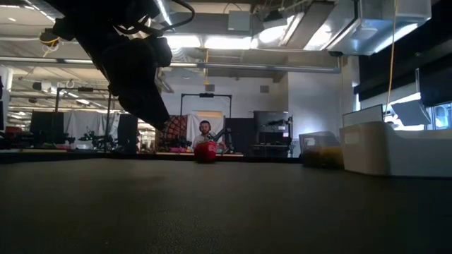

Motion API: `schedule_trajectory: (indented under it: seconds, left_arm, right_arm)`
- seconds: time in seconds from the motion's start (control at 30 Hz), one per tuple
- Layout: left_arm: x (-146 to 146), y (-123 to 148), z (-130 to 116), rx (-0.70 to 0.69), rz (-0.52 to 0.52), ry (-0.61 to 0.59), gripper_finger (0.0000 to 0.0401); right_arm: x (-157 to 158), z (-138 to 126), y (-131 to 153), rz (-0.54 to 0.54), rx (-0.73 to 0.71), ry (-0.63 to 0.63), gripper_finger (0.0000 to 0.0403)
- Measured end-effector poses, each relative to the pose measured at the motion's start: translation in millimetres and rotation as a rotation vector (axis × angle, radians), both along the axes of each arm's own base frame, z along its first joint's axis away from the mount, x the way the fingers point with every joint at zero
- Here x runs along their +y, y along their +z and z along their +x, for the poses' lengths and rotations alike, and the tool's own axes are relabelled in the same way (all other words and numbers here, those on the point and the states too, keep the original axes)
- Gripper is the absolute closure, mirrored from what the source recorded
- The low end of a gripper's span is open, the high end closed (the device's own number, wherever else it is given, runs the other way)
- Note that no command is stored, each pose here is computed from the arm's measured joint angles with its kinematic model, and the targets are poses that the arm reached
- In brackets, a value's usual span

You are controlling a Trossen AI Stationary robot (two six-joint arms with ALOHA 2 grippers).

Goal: Sort produce into baskets
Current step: Put the tomato into the the blue bin

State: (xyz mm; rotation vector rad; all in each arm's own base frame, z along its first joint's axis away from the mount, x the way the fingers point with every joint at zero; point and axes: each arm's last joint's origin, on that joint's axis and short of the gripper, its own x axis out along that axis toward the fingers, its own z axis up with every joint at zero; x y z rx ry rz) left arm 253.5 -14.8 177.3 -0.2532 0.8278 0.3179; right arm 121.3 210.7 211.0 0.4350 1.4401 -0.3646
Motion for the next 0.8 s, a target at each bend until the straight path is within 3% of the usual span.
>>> schedule_trajectory:
  seconds: [0.37, 0.57, 0.8]
  left_arm:
    - [-1.7, 0.1, 0.0, -0.017, -0.053, 0.061, 0.0058]
    - [4.8, 5.7, 5.9, -0.113, -0.04, 0.148, 0.0058]
    - [22.9, 12.9, 11.9, -0.219, 0.003, 0.259, 0.0058]
  right_arm:
    - [-7.7, 16.4, 62.9, -0.285, -0.356, 0.019, 0.0008]
    - [-21.4, 34.1, 69.4, -0.473, -0.53, 0.029, 0.0008]
    - [-45.8, 57.2, 64.7, -0.663, -0.602, -0.024, 0.0008]
